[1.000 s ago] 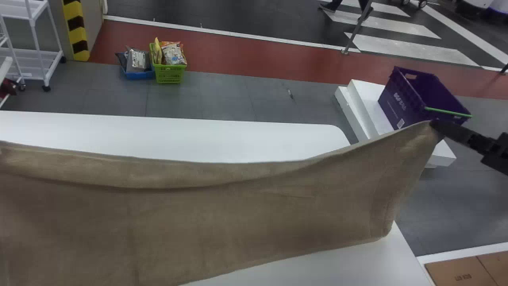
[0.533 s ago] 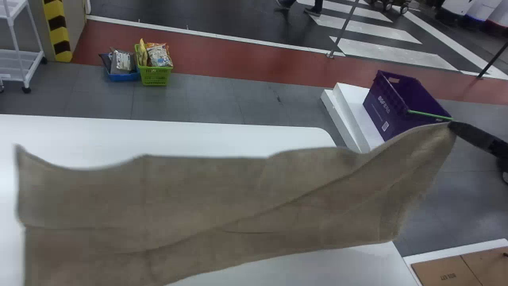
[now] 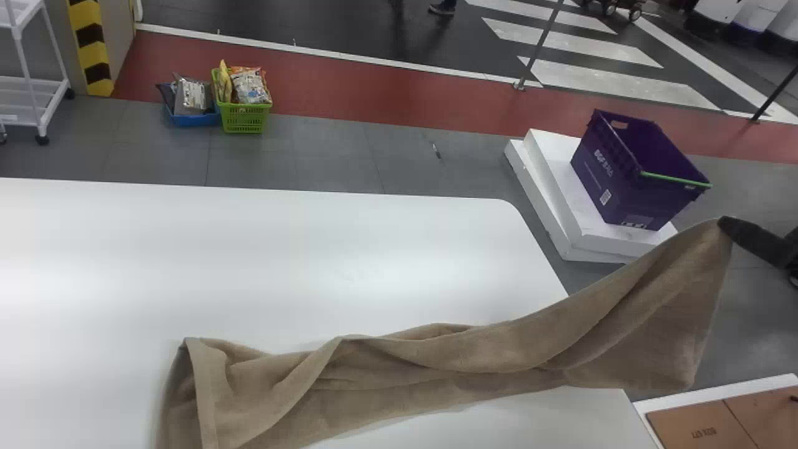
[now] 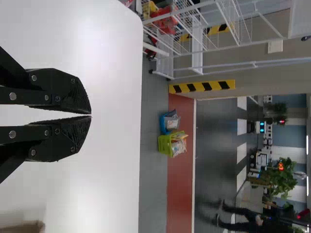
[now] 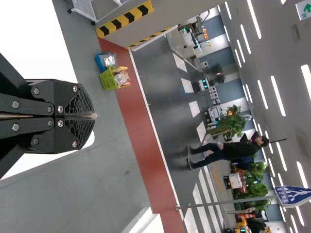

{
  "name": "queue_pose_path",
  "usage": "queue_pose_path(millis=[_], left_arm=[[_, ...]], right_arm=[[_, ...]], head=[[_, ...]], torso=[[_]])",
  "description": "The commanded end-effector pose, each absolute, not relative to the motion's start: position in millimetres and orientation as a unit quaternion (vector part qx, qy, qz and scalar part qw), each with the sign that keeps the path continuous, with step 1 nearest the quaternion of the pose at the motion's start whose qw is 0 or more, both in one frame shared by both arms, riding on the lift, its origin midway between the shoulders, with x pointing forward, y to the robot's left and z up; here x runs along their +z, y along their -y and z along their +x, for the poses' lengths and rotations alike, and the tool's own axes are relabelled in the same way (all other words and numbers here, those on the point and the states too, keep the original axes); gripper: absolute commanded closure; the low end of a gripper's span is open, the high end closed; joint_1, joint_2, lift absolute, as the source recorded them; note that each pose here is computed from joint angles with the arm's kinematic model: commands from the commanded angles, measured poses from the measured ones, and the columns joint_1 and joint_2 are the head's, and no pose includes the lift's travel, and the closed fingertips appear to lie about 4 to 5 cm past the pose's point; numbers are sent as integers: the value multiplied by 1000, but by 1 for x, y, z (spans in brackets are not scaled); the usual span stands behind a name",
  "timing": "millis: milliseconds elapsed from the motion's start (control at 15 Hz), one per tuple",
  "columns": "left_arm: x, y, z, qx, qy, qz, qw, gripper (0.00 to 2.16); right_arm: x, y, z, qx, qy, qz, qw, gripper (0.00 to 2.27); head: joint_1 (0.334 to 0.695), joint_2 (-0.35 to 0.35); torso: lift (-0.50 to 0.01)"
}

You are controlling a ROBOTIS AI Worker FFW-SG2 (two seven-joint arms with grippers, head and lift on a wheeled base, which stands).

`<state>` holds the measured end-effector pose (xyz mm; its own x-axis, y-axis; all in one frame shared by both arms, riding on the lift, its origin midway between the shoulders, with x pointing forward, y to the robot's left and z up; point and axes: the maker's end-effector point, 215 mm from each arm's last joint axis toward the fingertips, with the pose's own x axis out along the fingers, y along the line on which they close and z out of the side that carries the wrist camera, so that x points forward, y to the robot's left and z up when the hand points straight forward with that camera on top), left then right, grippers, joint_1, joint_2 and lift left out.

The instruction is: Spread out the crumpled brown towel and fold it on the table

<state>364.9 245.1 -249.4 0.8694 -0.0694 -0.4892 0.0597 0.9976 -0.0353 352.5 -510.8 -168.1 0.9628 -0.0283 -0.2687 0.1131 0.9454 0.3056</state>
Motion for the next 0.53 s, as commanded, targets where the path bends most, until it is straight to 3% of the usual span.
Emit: queue_pose_path(millis=[0, 267, 467], left_arm=[[-260, -213, 355, -86, -263, -25, 961, 1001], [-246, -176, 366, -170, -152, 7, 974, 998], [-254, -168, 380, -183, -118, 10, 976, 998]], right_arm=[[-203, 493, 357, -33, -166, 182, 969, 1649], [-237, 468, 365, -19, -198, 202, 959, 1649], [-254, 446, 365, -2, -214, 213, 953, 1649]], head=[[695, -350], [695, -350], [695, -350]], torso=[[-127], [-127], [-127]])
